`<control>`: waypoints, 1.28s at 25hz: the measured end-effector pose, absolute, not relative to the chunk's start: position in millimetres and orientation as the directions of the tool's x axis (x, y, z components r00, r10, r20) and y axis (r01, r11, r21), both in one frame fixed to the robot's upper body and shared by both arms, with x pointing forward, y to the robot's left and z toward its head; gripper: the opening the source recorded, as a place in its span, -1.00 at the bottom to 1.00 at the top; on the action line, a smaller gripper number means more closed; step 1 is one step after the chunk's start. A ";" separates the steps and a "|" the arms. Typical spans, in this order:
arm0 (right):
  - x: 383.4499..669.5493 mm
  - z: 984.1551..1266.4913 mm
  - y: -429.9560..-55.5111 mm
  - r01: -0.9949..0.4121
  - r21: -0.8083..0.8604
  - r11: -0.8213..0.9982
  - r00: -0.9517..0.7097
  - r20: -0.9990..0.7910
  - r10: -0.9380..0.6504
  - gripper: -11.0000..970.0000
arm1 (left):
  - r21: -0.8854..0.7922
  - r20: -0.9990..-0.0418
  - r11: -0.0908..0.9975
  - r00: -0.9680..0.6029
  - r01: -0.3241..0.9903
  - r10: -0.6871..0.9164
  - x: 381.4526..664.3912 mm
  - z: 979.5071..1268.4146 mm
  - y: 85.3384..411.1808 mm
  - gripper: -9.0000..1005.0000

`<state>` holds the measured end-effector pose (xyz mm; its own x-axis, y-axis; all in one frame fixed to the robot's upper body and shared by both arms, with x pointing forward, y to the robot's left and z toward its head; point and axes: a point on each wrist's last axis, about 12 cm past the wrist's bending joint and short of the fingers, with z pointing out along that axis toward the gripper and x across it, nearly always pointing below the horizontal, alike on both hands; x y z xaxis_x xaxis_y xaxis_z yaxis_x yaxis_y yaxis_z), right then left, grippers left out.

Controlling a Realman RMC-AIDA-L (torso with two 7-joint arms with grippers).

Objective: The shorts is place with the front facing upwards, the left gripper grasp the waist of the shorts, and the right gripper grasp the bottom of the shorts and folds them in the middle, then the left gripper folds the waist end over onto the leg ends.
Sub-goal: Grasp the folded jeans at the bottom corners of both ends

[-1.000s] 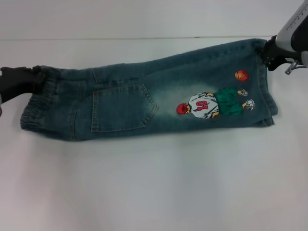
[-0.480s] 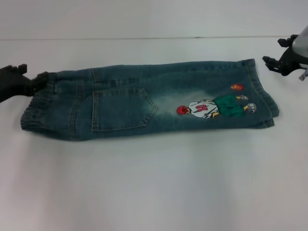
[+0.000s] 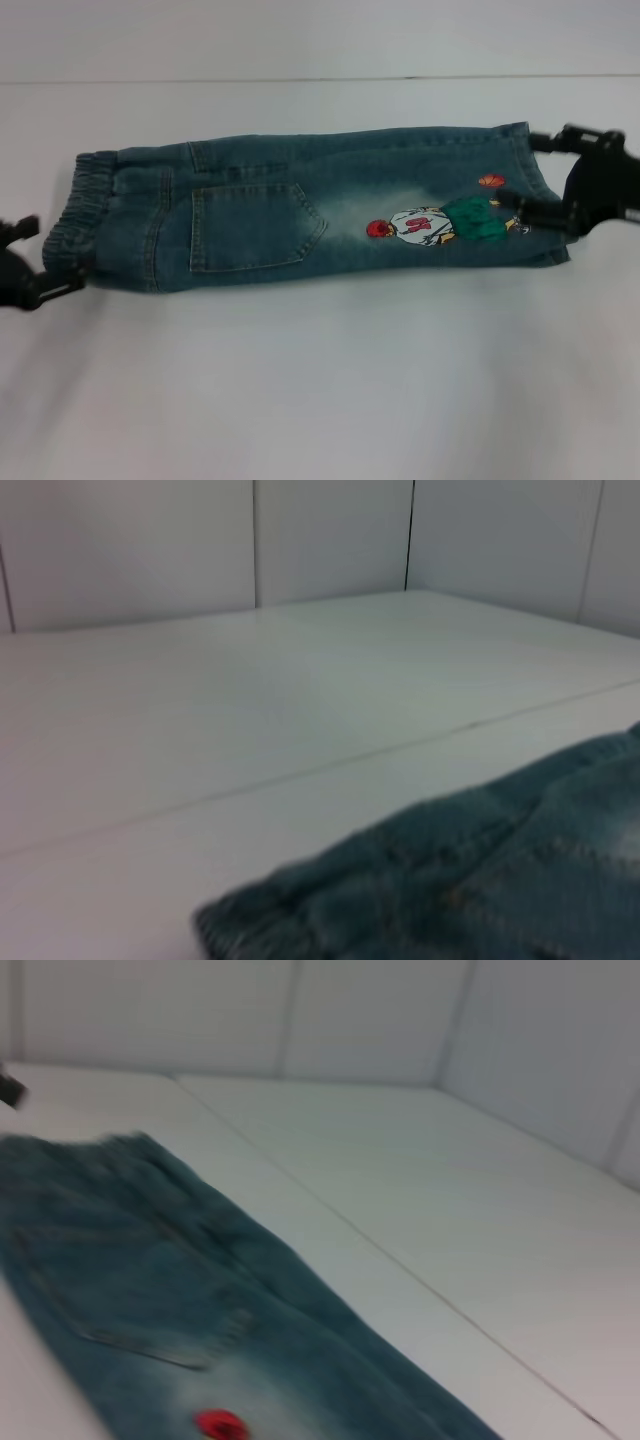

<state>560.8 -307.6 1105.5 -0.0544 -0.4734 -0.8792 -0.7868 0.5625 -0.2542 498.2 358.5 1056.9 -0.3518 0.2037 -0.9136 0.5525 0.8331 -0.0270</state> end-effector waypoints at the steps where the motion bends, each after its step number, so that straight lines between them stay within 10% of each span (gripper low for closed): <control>1: 556.5 1103.4 -305.5 -0.802 -0.243 0.546 -0.044 -0.886 -0.461 0.60 | -0.029 -0.911 0.840 -0.360 0.542 0.201 491.6 1055.2 363.4 0.70; 32: 513.9 1073.3 -275.8 -0.959 -0.159 0.233 0.052 -0.911 -0.409 0.62 | 0.007 -0.876 0.850 -0.407 0.527 0.259 498.1 1032.5 360.3 0.75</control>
